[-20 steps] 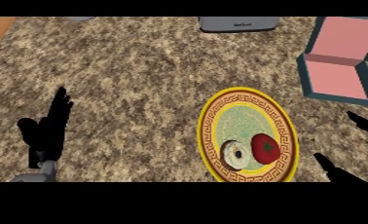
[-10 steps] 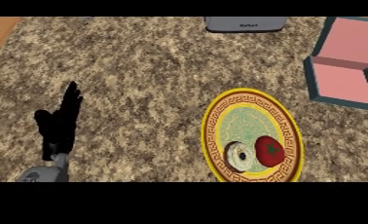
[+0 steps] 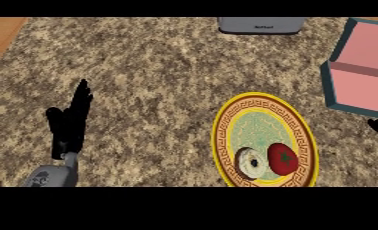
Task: Pick the tomato from the plate and place it in the cardboard box
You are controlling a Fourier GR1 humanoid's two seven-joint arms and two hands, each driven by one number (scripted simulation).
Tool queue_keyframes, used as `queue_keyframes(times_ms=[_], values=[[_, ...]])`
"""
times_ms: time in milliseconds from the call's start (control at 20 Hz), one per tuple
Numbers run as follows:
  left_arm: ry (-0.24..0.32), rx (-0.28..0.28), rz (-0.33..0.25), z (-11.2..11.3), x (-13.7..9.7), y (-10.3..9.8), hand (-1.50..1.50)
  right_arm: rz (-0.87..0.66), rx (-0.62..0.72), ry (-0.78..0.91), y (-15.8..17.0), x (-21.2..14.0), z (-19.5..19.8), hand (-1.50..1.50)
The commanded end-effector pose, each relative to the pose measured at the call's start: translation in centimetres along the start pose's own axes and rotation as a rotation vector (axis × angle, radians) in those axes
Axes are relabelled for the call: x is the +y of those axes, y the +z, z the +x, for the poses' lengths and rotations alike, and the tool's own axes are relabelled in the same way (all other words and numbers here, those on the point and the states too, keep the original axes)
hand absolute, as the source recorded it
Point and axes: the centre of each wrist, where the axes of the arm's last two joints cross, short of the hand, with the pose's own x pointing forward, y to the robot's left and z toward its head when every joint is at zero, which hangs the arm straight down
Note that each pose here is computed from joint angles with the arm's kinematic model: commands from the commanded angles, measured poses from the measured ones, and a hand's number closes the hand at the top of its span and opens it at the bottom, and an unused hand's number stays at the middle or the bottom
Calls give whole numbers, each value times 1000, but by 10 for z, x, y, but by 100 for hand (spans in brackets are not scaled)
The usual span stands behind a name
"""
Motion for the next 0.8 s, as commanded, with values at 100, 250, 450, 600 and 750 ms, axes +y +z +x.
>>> queue_keyframes(times_ms=[100, 250, 450, 600, 750], values=[[-1, 7, 15, -14, 10, -9, 0, 103, 87, 67, 20, 14, 28, -150], [-10, 10, -23, -16, 7, -2, 0, 116, 105, 72, 9, 19, 44, -150], [3, 3, 4, -12, 10, -1, 0, 159, 103, 41, 10, 30, 46, -150], [7, 5, 2, -4, 12, -3, 0, 141, 124, 47, -3, 32, 60, -150], [9, 16, 4, -9, 21, -5, 0, 146, 154, 79, -6, 39, 57, -150]])
